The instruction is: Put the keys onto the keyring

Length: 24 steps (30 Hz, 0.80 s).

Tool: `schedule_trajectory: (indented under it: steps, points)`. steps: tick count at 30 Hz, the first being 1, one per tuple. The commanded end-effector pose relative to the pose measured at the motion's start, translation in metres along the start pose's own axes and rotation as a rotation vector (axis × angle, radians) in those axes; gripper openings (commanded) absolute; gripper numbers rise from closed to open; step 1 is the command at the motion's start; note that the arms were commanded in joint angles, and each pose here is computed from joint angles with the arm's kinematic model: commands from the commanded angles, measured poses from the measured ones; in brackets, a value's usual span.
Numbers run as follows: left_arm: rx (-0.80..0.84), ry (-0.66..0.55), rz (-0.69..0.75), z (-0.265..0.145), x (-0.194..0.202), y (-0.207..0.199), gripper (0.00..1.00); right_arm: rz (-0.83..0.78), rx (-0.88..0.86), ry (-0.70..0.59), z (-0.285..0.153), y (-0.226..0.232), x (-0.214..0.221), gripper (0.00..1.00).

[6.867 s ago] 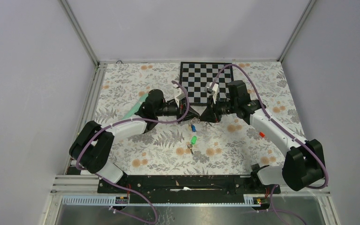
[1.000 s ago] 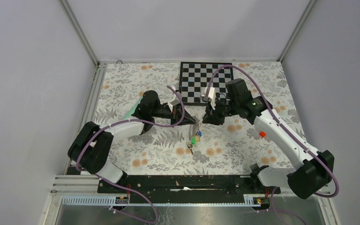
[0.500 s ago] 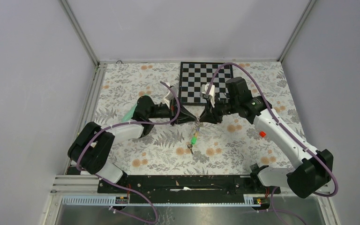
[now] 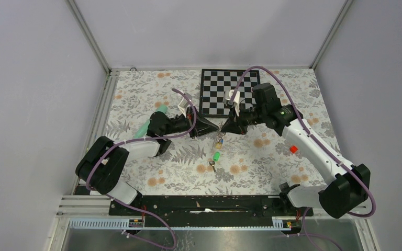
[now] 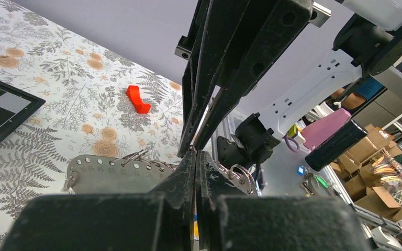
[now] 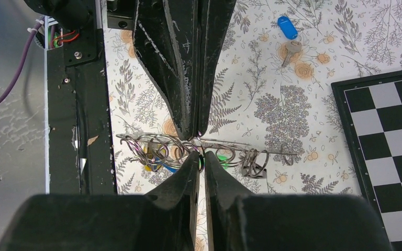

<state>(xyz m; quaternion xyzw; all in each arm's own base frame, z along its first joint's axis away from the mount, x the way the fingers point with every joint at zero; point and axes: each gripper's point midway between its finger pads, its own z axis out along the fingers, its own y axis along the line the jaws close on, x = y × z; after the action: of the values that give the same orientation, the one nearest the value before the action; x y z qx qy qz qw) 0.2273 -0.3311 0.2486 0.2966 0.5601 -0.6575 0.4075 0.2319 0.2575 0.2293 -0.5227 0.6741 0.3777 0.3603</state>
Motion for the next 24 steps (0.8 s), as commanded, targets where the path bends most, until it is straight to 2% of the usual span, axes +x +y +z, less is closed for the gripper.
schedule_trajectory:
  steps: [1,8,14,24]
  points:
    - [0.028,-0.136,0.106,0.000,-0.034,-0.016,0.00,0.003,-0.014,-0.015,0.001,0.003,0.001,0.15]
    - [0.039,-0.110,0.187,-0.004,-0.024,-0.016,0.00,-0.014,-0.001,-0.025,-0.006,0.004,-0.006,0.30]
    - [0.072,-0.057,0.289,-0.007,-0.011,-0.017,0.00,-0.042,0.011,-0.051,-0.017,0.006,-0.021,0.30]
    - [0.108,-0.012,0.337,-0.008,-0.001,-0.020,0.00,-0.049,-0.075,-0.083,-0.014,0.016,-0.028,0.27]
